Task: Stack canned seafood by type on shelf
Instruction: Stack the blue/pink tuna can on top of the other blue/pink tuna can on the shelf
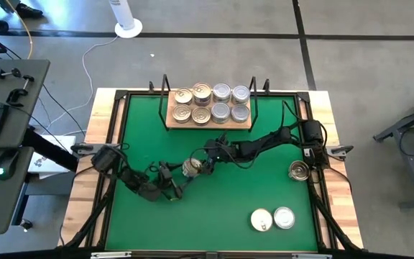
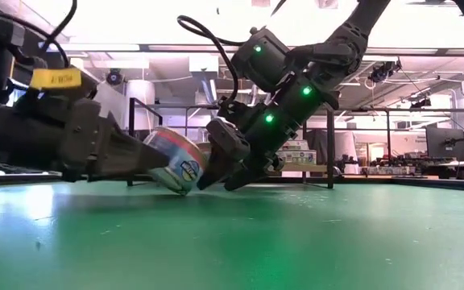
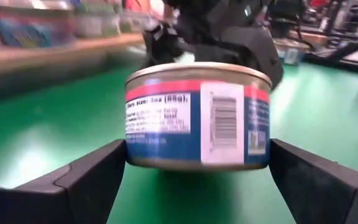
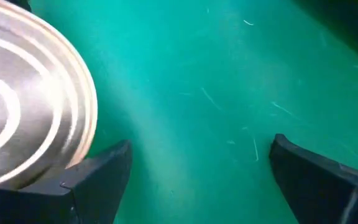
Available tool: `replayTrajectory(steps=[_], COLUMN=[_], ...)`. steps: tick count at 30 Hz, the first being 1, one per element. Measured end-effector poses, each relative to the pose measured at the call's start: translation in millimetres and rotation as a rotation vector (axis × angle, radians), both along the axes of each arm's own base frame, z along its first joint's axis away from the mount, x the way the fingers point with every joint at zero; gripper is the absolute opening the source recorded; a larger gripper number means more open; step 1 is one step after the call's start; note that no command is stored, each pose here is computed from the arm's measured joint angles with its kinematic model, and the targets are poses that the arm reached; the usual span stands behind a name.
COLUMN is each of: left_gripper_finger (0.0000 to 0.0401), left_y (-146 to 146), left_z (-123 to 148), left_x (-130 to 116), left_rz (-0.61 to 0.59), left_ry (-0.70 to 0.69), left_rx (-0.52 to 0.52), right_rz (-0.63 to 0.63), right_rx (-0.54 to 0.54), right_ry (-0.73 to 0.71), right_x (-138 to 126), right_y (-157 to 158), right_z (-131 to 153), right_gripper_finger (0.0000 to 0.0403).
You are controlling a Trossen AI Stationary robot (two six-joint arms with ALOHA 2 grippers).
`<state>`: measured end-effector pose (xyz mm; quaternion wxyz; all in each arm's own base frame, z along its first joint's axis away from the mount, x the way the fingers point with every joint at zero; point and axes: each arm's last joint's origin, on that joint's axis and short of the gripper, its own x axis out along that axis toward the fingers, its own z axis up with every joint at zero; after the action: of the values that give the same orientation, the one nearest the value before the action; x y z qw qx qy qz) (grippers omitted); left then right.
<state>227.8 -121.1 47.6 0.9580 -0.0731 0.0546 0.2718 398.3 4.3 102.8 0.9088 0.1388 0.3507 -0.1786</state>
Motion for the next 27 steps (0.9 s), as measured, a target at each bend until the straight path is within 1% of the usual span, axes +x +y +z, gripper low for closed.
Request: replayTrajectory(steps=[3,5,8,12,15,19,22,25,27], left_gripper_finger=[0.0367,0.0367,0.0367,0.0367,0.0367,0.0367,0.0367,0.0367,0.0367], left_y=[2.9,3.8,3.8,1.2,-0.5,1.1,4.9,9.8,11.6], left_z=[-2.2,-4.1,-3.3,4.2,11.7,17.5,19.0,17.6,17.5], left_x=[-2.4,-2.3,-0.4,-2.1,-3.2,-0.7,3.2,5.9,7.4], left_rz=[-0.053,-0.074,-0.087,-0.135,-0.151,-0.147,-0.131,-0.137,-0.135], left_ry=[0.055,0.113,0.18,0.232,0.237,0.208,0.19,0.203,0.213], left_rx=[-0.07,-0.08,-0.077,-0.063,-0.068,-0.105,-0.13,-0.152,-0.138], right_rz=[0.0,0.004,0.006,0.007,0.011,0.012,0.012,0.014,0.016], right_rx=[0.001,0.004,0.006,0.006,0.002,0.002,0.001,0.001,0.003], right_ry=[0.0,-0.003,-0.003,-0.003,-0.001,-0.003,-0.003,-0.003,-0.003], right_x=[0.0,0.2,0.2,0.2,0.1,0.1,0.1,0.1,0.2], right_y=[0.0,0.2,0.2,0.1,0.0,0.0,-0.2,-0.1,-0.2], right_z=[0.0,0.2,0.1,0.1,0.0,0.0,0.0,0.0,0.0], right_gripper_finger=[0.0367,0.0367,0.0367,0.0367,0.0367,0.0367,0.0367,0.0367,0.0367])
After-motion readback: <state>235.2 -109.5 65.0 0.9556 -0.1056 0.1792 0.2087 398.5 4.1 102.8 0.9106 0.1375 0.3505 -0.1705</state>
